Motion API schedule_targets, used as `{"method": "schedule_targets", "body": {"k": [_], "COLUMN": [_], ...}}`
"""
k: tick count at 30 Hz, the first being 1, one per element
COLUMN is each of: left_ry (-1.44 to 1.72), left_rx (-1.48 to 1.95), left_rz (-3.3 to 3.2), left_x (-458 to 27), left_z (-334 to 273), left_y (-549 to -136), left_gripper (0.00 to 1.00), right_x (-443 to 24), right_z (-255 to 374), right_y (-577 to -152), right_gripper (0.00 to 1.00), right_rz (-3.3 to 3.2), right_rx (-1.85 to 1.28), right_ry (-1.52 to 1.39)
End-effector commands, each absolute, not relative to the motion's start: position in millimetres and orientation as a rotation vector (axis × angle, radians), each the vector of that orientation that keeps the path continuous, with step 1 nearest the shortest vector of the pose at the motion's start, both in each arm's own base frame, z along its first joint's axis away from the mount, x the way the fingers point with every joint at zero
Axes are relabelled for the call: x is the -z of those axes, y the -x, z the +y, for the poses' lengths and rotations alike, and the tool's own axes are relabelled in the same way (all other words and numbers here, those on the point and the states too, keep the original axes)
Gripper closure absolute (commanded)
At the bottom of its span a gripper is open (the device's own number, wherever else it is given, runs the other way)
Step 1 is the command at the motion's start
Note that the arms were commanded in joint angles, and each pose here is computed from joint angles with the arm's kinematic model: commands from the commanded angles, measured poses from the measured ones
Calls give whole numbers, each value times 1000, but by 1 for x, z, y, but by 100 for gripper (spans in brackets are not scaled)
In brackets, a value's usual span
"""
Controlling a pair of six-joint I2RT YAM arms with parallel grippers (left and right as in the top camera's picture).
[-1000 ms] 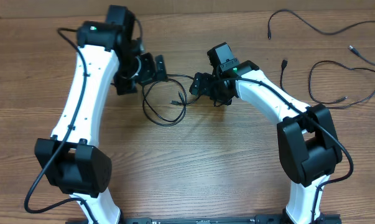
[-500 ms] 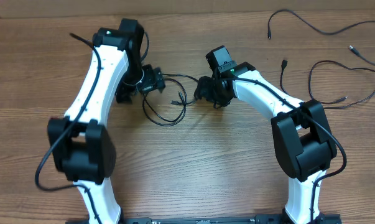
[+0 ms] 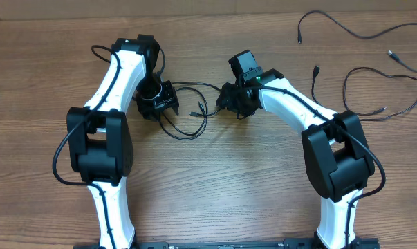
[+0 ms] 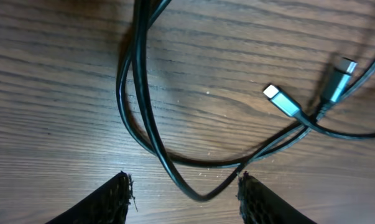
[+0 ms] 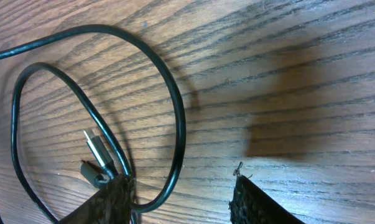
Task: Untangle cables
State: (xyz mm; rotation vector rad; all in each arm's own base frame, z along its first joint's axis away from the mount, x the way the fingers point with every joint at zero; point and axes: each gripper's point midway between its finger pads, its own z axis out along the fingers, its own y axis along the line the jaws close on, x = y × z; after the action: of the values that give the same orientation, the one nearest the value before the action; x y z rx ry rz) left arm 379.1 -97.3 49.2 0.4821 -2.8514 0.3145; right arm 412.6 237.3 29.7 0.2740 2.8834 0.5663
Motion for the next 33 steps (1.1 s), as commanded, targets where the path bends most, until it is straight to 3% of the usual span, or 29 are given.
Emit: {"method": "schedule_targets", "body": {"k": [1,7,11,14,21,33], "left_ry": [-524,-526,-523,-523,-454,-274], "left_rx": [-306,-303,-311,-314,-412,-582], "left_rz": [-2801,-2744,-2732,-2732,-2707,-2992], "left_x": [-37,-19,-15,-16,-33,-159], "left_z": [-102,-104,-106,-106,-117,-132], "left_y": [-374,-370,-369,-369,-365,-362], "left_gripper": [44,47,66,96,96,96], "right_x": [-28,-28,-28,-29,-29,-19], "right_z": [236,235,235,236,237,232], "right_y": [-414,-415,-416,-417,-419,-411], "right_gripper": [48,48,48,48,48,50], "right_rz": [2874,2872,2867,2863,2855,2898], "right_rx": [-548,-540,-536,-539,-544,-509], "right_ry": [-273,-274,-275,-274,-271,-284]}}
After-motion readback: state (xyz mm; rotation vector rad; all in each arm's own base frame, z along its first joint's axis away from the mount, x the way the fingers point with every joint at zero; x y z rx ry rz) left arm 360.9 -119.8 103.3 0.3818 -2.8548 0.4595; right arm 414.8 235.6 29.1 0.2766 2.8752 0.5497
